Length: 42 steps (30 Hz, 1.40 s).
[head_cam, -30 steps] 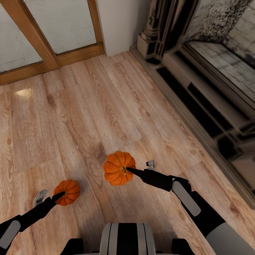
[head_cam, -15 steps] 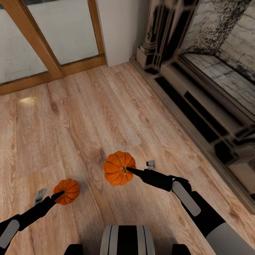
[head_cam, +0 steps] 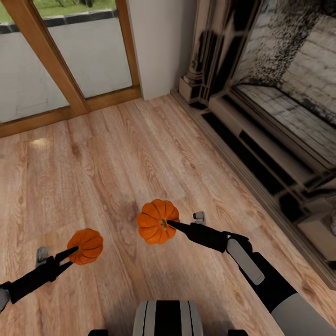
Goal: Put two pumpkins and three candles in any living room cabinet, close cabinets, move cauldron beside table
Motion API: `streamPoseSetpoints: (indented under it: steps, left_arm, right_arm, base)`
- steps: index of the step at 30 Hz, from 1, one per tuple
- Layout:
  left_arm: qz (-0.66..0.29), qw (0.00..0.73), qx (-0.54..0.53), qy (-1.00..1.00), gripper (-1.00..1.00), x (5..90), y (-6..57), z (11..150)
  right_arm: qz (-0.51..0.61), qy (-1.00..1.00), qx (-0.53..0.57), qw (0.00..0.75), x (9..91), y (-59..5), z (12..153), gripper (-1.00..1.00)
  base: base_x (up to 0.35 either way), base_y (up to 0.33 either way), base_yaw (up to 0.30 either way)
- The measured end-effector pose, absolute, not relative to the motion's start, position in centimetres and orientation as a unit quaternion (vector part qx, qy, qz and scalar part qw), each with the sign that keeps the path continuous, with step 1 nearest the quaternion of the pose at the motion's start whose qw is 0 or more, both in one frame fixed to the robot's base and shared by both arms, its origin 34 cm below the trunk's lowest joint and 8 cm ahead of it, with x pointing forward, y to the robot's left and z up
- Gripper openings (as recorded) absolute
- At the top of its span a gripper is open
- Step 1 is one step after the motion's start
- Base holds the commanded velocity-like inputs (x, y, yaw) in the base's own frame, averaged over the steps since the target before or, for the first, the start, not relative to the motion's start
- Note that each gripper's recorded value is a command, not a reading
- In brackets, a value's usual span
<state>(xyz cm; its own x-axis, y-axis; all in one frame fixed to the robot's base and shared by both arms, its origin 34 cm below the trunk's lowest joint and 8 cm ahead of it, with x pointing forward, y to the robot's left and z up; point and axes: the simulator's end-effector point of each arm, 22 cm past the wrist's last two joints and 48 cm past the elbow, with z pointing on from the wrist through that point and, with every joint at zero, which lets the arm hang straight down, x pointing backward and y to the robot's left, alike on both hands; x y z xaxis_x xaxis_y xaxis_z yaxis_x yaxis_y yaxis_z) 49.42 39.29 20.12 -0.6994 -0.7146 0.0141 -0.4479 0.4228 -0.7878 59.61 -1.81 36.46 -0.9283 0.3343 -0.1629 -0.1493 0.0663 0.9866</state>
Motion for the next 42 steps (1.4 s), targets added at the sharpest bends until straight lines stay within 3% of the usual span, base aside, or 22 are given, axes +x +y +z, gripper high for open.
streamPoseSetpoints:
  steps: [24, 42]
  left_arm:
    - [-0.474, 0.141, -0.356, 0.793, -1.00, 51.7, 39.4, 27.3]
    - [-0.486, 0.169, -0.337, 0.788, -1.00, 53.1, 39.3, 30.6]
  right_arm:
    - [0.673, 0.707, 0.040, 0.212, 60.8, -2.0, 41.0, -1.00]
    - [0.658, 0.714, 0.022, 0.240, 61.7, -2.2, 44.1, -1.00]
  base:
    - [-0.005, 0.000, 0.000]
    - [-0.317, 0.000, -0.046]
